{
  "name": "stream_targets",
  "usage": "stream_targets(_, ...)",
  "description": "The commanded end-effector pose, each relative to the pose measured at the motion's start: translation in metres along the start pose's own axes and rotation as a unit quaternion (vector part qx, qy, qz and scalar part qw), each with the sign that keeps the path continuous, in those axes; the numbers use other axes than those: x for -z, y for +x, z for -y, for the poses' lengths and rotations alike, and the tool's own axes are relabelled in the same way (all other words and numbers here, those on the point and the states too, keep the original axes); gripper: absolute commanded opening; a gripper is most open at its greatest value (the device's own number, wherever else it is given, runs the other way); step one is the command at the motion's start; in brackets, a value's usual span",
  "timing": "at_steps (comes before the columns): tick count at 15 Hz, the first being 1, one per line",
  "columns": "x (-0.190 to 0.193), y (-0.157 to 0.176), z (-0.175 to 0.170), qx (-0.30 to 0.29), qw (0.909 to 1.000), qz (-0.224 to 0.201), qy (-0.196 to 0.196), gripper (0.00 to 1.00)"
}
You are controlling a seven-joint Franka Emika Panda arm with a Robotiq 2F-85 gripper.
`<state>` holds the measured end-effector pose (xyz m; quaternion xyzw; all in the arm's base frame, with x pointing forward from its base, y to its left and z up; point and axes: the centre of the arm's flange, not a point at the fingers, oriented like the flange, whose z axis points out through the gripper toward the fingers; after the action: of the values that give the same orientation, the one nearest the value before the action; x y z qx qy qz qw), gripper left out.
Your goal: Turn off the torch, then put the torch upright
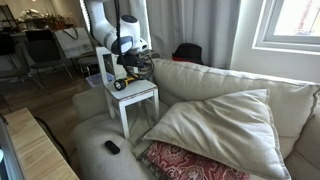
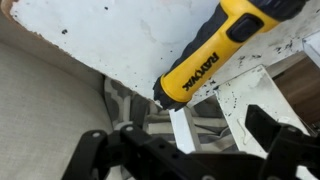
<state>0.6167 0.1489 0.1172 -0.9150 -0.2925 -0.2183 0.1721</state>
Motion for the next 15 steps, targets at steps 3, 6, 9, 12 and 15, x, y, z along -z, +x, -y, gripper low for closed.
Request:
stream_targets(3, -0.031, 0.012, 0.036, 0.016, 0.9975, 0.055, -0.042, 1.00)
stream_targets(6, -0.042, 0.017, 0.042, 0.021, 0.9961, 0.060, -0.061, 1.00)
stream_targets(9, -0.052, 0.016, 0.035, 0.014, 0.9939, 0.065, -0.088, 1.00)
stream_targets(12, -0.058, 0.013, 0.024, -0.001, 0.9918, 0.071, -0.106, 1.00)
stream_targets(15, -0.065, 0.012, 0.024, -0.017, 0.9930, 0.073, -0.091, 1.00)
